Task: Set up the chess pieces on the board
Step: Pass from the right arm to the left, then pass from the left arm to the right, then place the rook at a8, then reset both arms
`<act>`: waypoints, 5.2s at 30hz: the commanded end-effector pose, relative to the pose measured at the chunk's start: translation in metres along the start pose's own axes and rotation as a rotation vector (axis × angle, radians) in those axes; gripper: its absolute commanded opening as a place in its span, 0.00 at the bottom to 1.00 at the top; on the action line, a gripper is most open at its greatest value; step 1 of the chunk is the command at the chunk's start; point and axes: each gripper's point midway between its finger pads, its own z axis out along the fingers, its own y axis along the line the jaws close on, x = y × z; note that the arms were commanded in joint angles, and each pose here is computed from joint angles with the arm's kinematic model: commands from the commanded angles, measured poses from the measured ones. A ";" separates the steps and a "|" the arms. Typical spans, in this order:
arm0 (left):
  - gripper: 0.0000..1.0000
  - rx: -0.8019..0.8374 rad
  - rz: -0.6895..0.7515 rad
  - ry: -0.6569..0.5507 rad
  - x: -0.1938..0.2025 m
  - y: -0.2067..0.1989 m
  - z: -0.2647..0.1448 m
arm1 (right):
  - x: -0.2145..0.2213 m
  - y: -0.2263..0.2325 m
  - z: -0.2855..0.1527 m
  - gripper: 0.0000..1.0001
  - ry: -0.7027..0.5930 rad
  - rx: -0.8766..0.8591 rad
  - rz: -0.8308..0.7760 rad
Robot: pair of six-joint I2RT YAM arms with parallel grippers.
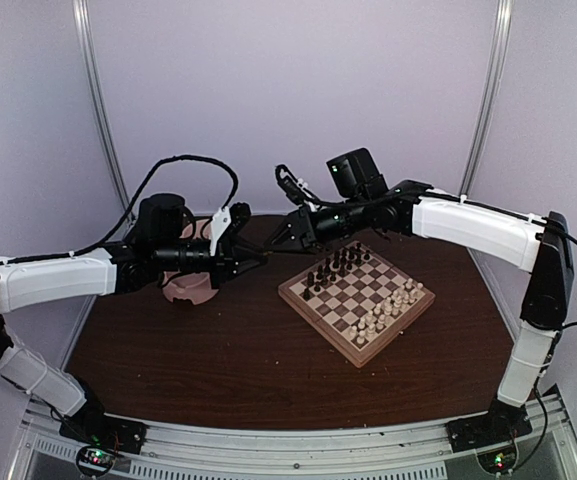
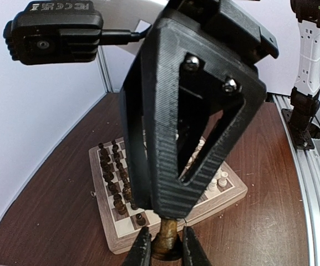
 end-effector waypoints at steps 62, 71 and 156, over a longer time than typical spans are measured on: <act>0.60 -0.182 -0.013 -0.041 -0.003 0.018 -0.018 | 0.016 -0.054 -0.018 0.04 0.152 0.353 -0.135; 0.72 -0.361 -0.142 0.088 0.029 0.039 -0.046 | 0.021 -0.112 -0.014 0.02 0.260 0.601 -0.220; 0.98 -0.863 -0.345 0.335 0.103 0.098 -0.136 | -0.047 -0.148 -0.077 0.61 -0.011 1.091 -0.530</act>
